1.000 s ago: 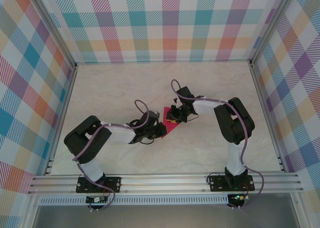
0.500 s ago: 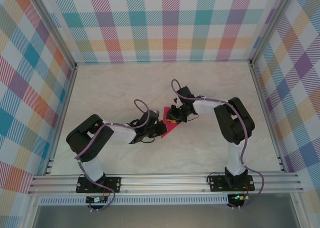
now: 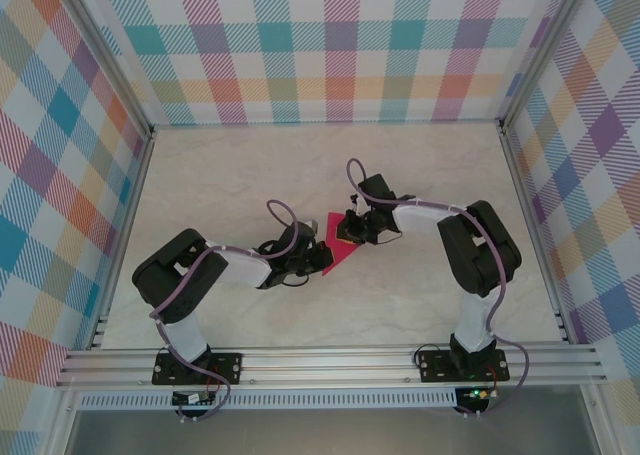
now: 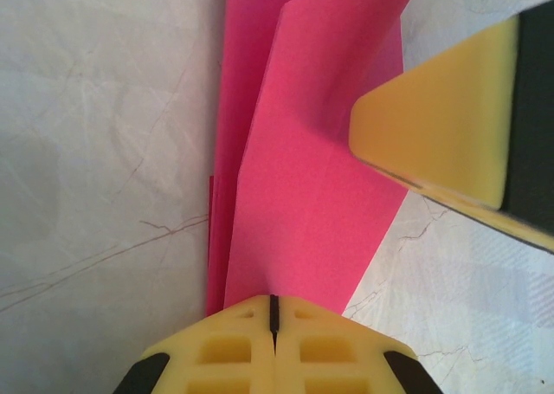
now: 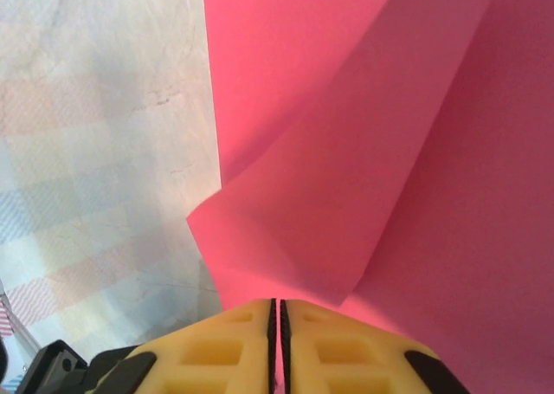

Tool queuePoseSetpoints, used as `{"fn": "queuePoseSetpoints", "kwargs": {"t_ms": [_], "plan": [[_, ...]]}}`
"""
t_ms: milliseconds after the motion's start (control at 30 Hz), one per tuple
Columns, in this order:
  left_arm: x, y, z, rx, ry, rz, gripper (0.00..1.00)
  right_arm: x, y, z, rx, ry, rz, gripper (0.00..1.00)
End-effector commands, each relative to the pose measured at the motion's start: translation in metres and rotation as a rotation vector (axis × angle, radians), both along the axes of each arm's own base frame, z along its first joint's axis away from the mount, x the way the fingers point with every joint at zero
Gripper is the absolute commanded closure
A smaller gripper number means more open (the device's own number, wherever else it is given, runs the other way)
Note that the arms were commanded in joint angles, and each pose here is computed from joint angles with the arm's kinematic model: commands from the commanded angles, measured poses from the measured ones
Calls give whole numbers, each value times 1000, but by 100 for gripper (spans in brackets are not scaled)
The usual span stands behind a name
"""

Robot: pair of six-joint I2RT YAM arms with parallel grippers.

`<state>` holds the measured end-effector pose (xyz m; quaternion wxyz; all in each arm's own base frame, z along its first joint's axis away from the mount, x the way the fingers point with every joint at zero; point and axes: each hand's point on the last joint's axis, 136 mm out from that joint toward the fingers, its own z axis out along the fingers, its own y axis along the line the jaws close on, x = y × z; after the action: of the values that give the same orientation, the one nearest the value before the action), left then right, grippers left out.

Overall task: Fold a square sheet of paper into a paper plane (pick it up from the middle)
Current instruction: Fourth fold the wing at the center of the table.

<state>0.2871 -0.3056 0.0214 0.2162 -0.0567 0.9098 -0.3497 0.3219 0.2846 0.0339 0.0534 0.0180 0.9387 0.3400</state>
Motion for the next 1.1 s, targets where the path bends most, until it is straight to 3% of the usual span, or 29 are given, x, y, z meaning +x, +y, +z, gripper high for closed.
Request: {"fn": "queuePoseSetpoints", "kwargs": {"t_ms": [0,267,733,1067], "plan": [[-21,27,-36,117,116,4,100,-9,9,-3,61,15,63,92],[-25,30,-38,135,135,0,100,-4,12,-19,27,25,106,96],[-51,43,-60,174,218,-32,100,48,-13,-24,-19,-46,51,96],[-52,43,-60,174,221,-36,100,78,-31,-27,-21,-70,-4,95]]}}
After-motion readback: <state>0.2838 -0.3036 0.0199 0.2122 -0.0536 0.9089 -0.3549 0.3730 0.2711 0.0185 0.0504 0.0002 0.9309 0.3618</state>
